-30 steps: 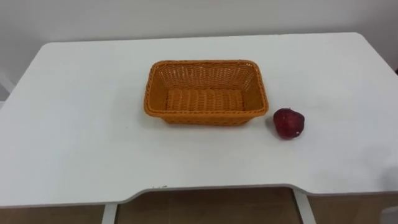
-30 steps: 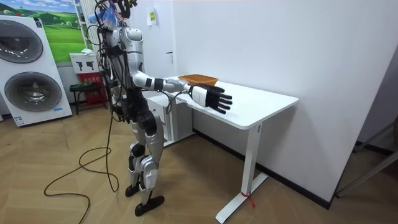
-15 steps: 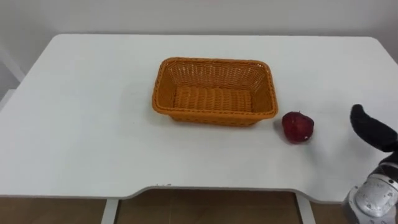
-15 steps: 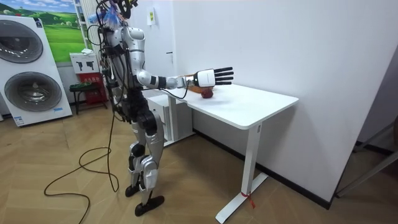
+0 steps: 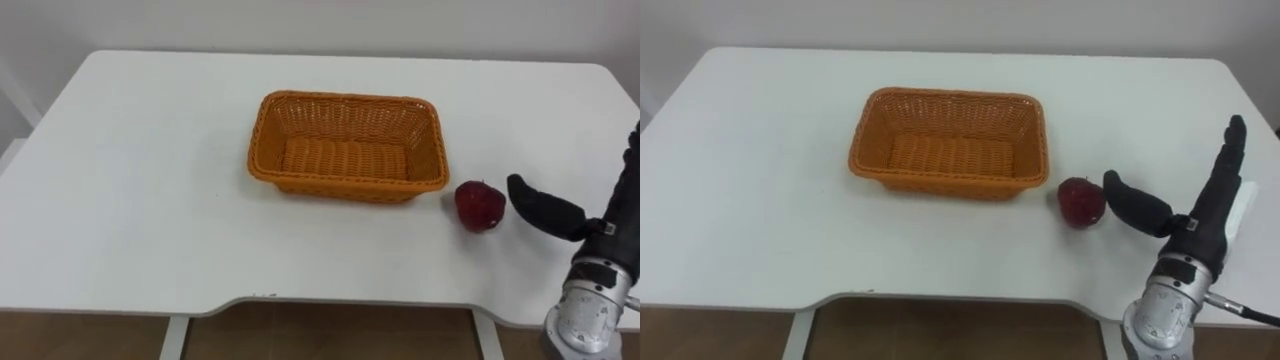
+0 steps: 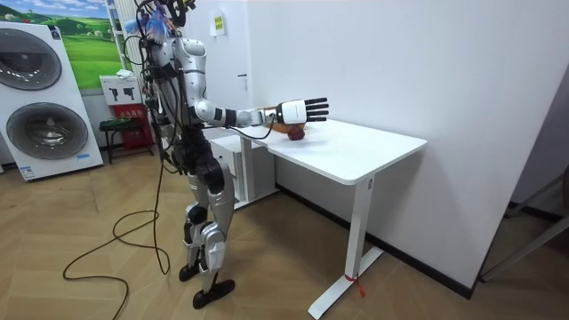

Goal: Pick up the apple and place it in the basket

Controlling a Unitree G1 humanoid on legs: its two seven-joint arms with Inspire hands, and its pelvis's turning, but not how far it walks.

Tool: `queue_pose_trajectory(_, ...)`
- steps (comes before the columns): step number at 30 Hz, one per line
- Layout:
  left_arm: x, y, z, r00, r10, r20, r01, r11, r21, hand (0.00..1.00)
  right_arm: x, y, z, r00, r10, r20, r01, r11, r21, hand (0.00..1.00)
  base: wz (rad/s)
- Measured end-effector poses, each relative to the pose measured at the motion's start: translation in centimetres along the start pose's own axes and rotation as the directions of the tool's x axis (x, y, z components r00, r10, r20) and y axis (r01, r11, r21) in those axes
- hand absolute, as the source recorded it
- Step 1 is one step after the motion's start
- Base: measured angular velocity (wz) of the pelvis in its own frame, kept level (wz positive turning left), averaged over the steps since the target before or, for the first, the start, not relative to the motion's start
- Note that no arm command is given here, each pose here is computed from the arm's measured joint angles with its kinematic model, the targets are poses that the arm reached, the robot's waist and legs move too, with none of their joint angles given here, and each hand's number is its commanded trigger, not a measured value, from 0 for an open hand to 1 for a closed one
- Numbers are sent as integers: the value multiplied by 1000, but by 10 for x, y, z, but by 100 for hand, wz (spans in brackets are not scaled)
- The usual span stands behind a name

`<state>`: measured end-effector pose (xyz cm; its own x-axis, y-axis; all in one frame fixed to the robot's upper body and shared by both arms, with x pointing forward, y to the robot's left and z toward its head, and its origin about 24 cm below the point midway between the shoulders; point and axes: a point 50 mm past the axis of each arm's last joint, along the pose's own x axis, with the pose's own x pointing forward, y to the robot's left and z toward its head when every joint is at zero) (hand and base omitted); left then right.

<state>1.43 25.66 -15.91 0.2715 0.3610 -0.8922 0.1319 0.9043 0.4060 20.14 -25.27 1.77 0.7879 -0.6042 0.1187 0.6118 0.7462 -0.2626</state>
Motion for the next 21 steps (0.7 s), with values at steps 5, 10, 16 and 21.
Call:
queue_pose_trajectory(5,0,1,0,1000,-1,1,1,1000,1,0,0,1,-2,1000,30,-6,-30,1000,-5,0,0)
queue_pose_trajectory(10,0,1,0,1000,-3,2,3,1000,3,0,-3,1,-15,995,75,-61,-77,996,-34,0,2)
queue_pose_trajectory(16,-1,2,-4,1000,-29,-9,29,1000,7,0,-8,2,-24,981,162,-109,-168,984,-51,0,0)
queue_pose_trajectory(21,-2,1,-9,998,-55,-21,55,998,8,0,-5,2,-24,971,209,-115,-217,974,-63,0,0)
